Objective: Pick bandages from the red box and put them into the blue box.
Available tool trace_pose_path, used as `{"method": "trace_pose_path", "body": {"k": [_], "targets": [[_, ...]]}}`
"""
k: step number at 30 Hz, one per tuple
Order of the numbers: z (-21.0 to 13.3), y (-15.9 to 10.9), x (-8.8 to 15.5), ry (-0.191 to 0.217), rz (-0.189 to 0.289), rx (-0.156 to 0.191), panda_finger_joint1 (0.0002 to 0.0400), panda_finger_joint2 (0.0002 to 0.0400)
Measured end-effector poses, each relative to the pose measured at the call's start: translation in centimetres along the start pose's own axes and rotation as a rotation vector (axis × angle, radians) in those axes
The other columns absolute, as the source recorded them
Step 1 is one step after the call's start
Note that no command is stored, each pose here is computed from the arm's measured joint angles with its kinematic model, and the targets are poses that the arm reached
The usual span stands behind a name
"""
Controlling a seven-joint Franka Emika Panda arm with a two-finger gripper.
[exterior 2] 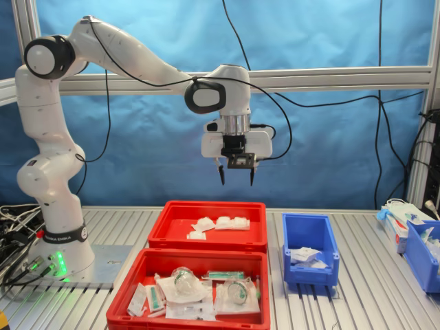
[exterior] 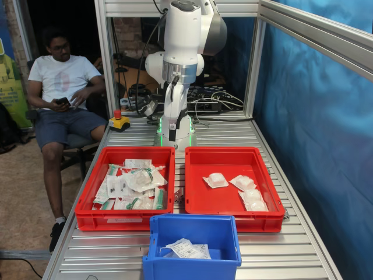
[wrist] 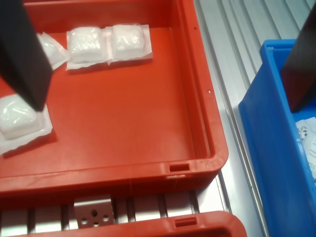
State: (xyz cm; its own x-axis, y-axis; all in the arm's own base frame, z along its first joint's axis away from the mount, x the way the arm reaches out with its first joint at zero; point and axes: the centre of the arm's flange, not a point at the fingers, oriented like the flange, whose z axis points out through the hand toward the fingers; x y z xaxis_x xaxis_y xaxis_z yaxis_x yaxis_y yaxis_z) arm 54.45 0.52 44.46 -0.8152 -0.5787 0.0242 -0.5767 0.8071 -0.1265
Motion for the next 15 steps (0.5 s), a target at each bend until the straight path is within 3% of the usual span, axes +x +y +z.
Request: {"method": "trace_pose_path", "body": {"k": [15], "targets": [[0.4, 0.22, 0.1, 0.007, -0.002, -0.005, 0.04, 0.04]]}}
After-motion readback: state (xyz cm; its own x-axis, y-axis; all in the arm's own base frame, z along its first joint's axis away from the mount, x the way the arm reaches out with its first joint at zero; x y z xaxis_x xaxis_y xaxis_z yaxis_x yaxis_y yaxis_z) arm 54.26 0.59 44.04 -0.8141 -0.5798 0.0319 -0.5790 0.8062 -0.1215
